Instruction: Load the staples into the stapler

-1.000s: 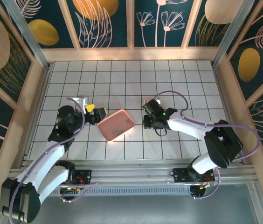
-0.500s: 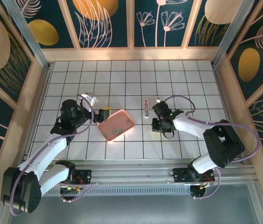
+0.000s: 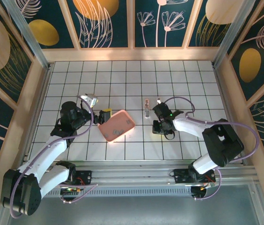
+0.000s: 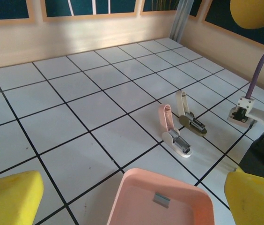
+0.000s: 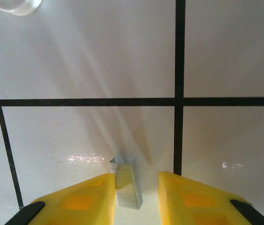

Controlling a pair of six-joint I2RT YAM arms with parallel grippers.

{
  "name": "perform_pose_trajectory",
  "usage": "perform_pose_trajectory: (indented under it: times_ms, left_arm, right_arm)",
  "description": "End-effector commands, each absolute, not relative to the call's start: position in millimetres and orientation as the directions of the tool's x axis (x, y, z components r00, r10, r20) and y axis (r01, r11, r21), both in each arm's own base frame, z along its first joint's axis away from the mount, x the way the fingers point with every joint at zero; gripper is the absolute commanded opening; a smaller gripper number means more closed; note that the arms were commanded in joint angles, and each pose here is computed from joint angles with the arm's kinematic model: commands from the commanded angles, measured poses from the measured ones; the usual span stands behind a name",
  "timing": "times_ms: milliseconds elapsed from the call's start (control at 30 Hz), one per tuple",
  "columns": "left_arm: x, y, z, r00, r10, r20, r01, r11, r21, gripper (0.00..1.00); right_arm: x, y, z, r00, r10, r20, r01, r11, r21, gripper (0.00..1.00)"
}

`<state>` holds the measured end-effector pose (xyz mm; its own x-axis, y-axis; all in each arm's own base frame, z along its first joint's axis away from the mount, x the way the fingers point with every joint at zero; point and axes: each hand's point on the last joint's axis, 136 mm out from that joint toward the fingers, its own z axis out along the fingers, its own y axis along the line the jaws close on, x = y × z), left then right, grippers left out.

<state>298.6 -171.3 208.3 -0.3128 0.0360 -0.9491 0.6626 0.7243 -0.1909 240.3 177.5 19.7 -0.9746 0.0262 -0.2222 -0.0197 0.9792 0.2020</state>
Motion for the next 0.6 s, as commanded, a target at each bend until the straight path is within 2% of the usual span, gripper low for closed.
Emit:
perform_pose_trajectory:
  times_ms: [0,200,567]
  left_arm:
    - [295.6,-173.5,214.7,-0.283,0.033,-0.959,0.679,0.712,-0.176,0.99]
    - [296.1,-174.0,213.2,-0.291,0.036,-0.956,0.679,0.712,-0.180,0.99]
    - [296.3,-173.3,212.6,-0.293,0.043,-0.955,0.677,0.714,-0.175,0.99]
  right_arm:
    - [238.7,174.6,28.0,-0.980,0.022,-0.197,-0.014,0.983,0.181,0.33]
    - [249.7,179.2,44.8,-0.981,0.060,-0.186,0.020,0.977,0.212,0.33]
    - [256.4,180.5,38.1,-0.990,0.031,-0.140,0.006,0.985,0.175,0.32]
